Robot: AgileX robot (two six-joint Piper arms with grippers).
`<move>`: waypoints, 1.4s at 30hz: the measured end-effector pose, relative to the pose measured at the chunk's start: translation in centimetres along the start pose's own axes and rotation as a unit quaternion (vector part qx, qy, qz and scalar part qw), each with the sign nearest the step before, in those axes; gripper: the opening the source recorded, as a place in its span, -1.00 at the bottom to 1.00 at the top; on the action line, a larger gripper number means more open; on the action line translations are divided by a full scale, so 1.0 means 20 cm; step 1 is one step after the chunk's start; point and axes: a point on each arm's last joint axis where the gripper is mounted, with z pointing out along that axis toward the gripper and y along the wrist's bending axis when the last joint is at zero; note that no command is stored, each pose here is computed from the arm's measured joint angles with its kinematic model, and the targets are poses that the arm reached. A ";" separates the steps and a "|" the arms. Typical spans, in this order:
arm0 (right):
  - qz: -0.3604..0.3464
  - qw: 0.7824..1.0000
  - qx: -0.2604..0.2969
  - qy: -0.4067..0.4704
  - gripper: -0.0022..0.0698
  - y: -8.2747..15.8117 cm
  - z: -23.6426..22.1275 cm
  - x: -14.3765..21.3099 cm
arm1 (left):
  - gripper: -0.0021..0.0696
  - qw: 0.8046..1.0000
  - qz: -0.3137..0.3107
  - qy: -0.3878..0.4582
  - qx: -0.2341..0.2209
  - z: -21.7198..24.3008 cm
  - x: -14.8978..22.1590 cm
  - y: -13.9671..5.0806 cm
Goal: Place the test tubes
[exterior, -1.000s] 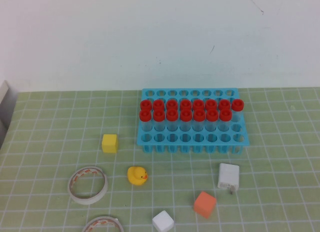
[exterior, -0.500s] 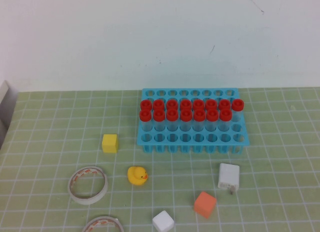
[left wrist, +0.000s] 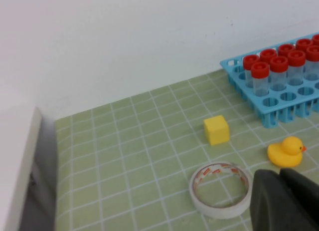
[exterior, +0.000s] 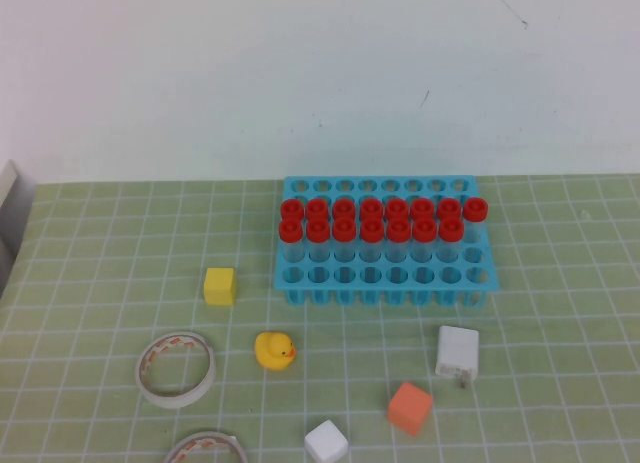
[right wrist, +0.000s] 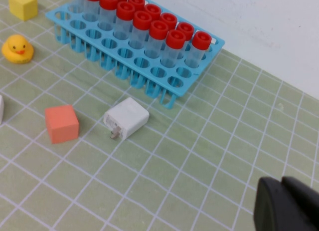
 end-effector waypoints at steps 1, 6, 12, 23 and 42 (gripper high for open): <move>0.000 1.000 0.000 0.000 -0.94 0.00 0.00 0.00 | -0.94 1.000 -0.004 -0.003 0.001 0.02 0.03 0.00; 0.000 1.000 0.000 0.000 -0.94 0.00 0.00 0.00 | -0.94 1.000 -0.016 -0.027 0.004 0.12 0.16 -0.03; 0.000 1.000 0.000 0.000 -0.94 0.00 0.00 0.00 | -0.94 0.999 -0.025 -0.025 0.004 0.18 0.28 -0.04; 0.000 1.000 0.000 0.000 -0.94 0.00 0.00 0.00 | -0.94 0.999 -0.026 -0.034 0.002 0.18 0.28 -0.04; 0.000 1.000 0.000 0.000 -0.94 0.00 0.00 0.00 | -0.94 0.996 -0.049 0.043 -0.055 0.18 0.34 -0.01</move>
